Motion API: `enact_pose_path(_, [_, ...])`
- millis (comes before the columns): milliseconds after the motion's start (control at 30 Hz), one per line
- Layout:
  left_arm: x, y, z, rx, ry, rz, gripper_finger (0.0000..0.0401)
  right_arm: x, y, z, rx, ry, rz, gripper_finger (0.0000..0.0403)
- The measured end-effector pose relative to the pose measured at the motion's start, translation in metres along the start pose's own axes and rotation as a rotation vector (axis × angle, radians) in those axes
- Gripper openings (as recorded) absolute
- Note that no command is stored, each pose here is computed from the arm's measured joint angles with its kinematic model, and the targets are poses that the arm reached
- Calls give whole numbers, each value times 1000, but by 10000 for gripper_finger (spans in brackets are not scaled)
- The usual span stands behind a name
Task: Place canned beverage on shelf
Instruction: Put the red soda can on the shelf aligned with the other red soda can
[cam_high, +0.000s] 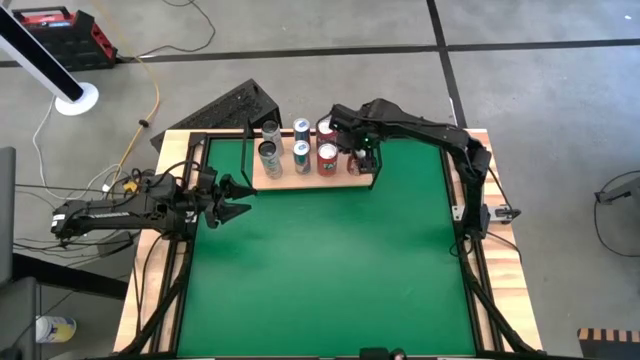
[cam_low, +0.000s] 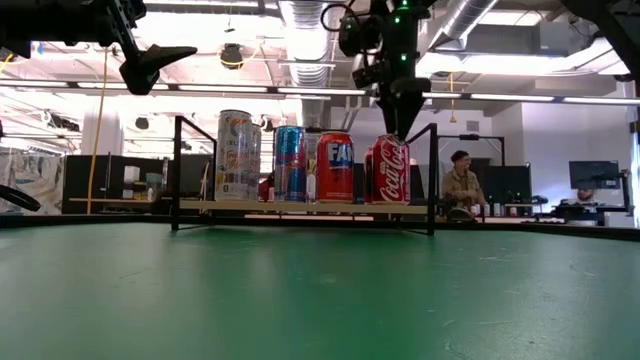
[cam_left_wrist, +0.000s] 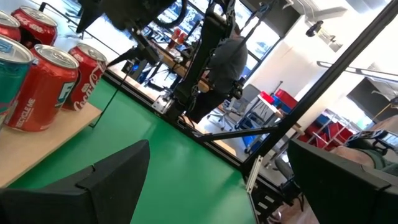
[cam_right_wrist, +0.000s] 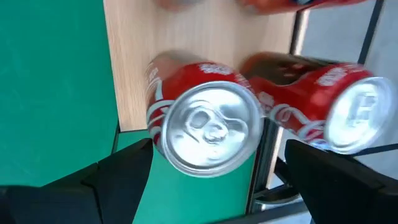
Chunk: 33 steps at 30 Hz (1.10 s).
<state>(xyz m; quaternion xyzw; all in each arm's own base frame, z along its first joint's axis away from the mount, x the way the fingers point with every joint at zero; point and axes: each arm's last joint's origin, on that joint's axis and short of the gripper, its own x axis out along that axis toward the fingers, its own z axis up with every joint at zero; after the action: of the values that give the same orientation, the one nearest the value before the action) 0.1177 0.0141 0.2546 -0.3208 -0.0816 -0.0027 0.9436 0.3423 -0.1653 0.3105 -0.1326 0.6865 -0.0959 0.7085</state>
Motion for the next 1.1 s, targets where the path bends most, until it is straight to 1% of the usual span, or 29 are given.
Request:
enact_pose_path(167, [0,0,0,10,0,0,366,-20,-2,0,28,-24,-20,390])
enact_pose_path(267, [0,0,0,10,2,-9,366,-35,-1,0,80,-38,-32,388])
enact_pose_path(333, [0,-1,1,10,-1,-24,366,-42,4,1,109,-57,-8,380])
enact_pose_path(400, [0,-2,2,12,-3,-38,366,-49,10,1,119,-90,33,362])
enact_pose_path(533, [0,-4,3,14,-20,-58,366,-68,19,-3,137,-199,128,300])
enact_pose_path(633, [-1,-6,6,18,-45,-81,366,-76,19,-7,157,-248,129,240])
enact_pose_path(700, [-1,-8,8,19,-54,-88,366,-69,19,-9,167,-256,149,192])
enact_pose_path(767, [-1,-9,10,23,-59,-93,366,-56,19,-9,171,-262,201,140])
enact_pose_path(900, [-1,-10,11,27,-63,-96,366,-28,21,-11,147,-219,268,30])
enact_pose_path(933, [-1,-10,11,27,-61,-95,366,-23,21,-11,139,-214,271,19])
enact_pose_path(967, [-1,-10,11,27,-60,-94,366,-21,21,-11,135,-215,270,17])
enact_pose_path(1100, [-1,-10,11,26,-60,-91,366,-17,20,-13,135,-196,264,32])
